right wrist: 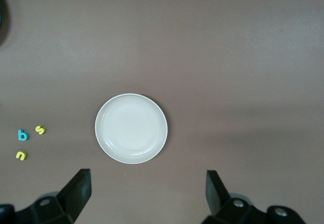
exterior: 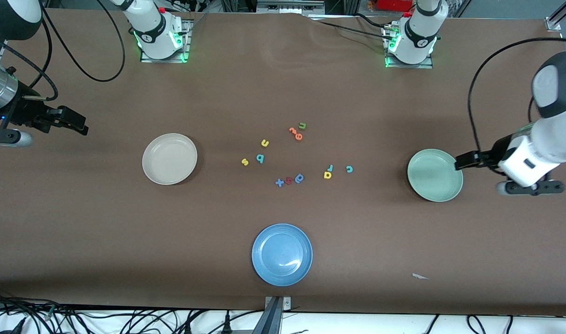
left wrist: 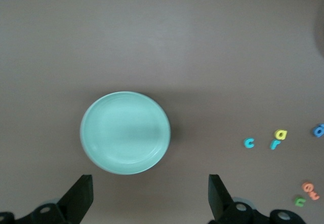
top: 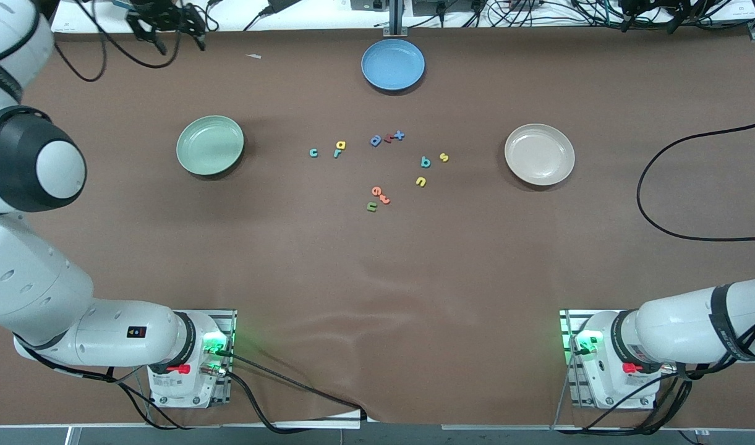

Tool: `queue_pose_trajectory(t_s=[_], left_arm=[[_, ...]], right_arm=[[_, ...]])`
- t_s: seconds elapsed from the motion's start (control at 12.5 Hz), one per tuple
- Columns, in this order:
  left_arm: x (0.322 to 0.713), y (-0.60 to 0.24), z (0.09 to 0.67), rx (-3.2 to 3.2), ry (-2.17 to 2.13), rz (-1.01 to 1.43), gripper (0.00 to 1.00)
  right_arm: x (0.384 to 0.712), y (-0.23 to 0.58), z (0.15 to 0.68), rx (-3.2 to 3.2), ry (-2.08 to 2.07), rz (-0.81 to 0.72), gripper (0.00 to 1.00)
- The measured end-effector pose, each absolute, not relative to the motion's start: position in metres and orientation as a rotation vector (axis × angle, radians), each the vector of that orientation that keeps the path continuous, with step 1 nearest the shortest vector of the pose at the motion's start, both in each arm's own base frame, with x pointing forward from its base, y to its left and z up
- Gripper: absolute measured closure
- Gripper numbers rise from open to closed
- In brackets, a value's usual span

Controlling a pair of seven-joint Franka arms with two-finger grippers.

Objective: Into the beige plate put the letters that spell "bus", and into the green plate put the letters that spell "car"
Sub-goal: 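Reach the right gripper to yellow s while the left gripper reaches cyan c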

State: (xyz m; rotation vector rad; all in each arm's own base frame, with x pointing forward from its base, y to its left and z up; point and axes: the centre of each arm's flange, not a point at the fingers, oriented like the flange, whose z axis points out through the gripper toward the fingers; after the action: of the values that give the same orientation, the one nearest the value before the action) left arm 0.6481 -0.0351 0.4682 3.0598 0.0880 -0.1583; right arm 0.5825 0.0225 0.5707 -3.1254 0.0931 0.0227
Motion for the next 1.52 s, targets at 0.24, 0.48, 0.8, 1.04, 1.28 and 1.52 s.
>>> queue_pose_trajectory(t_s=[0.24, 0.48, 0.8, 1.04, 1.28, 1.52], left_arm=[[0.663, -0.094, 0.422, 3.065, 0.141, -0.144, 0.0], [0.668, -0.149, 0.361, 3.071, 0.224, -0.183, 0.0], [0.665, -0.198, 0.281, 3.086, 0.299, -0.234, 0.0], [0.653, -0.223, 0.247, 3.078, 0.285, -0.305, 0.01], [0.634, -0.243, 0.221, 3.045, 0.274, -0.325, 0.02], [0.614, -0.252, 0.2, 3.049, 0.285, -0.387, 0.05]], right_arm=[[0.583, 0.023, 0.57, -3.125, 0.093, 0.024, 0.0], [0.582, 0.026, 0.565, -3.126, 0.085, 0.046, 0.0], [0.585, 0.092, 0.527, -3.133, -0.021, 0.159, 0.0], [0.588, 0.165, 0.466, -3.153, 0.046, 0.271, 0.0], [0.592, 0.21, 0.422, -3.164, 0.157, 0.279, 0.0], [0.583, 0.245, 0.387, -3.152, 0.38, 0.223, 0.0]])
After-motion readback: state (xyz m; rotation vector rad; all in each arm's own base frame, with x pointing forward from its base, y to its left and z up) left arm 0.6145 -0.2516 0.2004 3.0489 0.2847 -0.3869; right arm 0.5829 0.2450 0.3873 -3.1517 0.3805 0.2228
